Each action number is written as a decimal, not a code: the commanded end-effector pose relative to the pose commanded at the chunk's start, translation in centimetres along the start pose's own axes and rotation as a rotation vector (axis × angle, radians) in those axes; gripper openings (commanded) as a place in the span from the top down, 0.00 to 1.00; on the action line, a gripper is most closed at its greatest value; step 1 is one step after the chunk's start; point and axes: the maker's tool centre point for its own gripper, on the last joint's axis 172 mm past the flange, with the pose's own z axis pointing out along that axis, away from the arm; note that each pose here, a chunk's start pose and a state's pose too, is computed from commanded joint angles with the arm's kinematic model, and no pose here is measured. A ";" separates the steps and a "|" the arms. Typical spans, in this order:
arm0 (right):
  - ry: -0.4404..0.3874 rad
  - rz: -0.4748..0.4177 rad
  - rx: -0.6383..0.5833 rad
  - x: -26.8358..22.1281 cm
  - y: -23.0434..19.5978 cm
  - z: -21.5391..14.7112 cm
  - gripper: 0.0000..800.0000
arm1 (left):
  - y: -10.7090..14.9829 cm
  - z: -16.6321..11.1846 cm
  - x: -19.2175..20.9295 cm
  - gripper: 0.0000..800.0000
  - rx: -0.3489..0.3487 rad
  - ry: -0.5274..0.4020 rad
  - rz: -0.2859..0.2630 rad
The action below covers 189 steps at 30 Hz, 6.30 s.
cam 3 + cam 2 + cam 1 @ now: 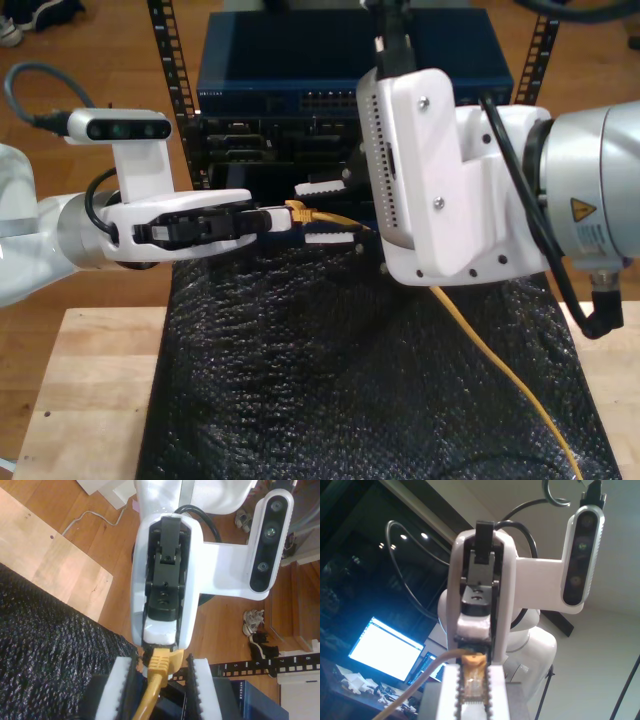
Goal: Grab the cable and plug it in
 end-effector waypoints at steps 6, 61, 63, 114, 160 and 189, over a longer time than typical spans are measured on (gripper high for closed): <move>0.000 -0.001 -0.001 0.0 0.0 -0.1 0.69 | 0.0 0.0 0.0 0.99 0.000 0.000 -0.002; 0.011 0.013 -0.002 0.2 0.0 0.0 0.78 | -0.1 -0.2 0.0 0.99 -0.005 0.005 -0.027; 0.011 0.013 -0.002 0.2 0.0 0.0 0.79 | -0.1 -0.2 0.0 0.99 -0.006 0.005 -0.028; 0.022 0.057 0.011 0.0 -0.4 0.8 1.00 | -0.7 -0.6 0.0 0.24 -0.004 0.020 -0.070; -0.229 0.726 0.195 -20.7 -6.8 -3.8 1.00 | -3.6 -11.5 -2.9 0.00 0.579 -0.583 0.193; -0.269 0.764 0.267 -22.5 -11.0 -3.0 1.00 | 15.5 -28.0 -20.4 0.00 0.587 -1.117 0.347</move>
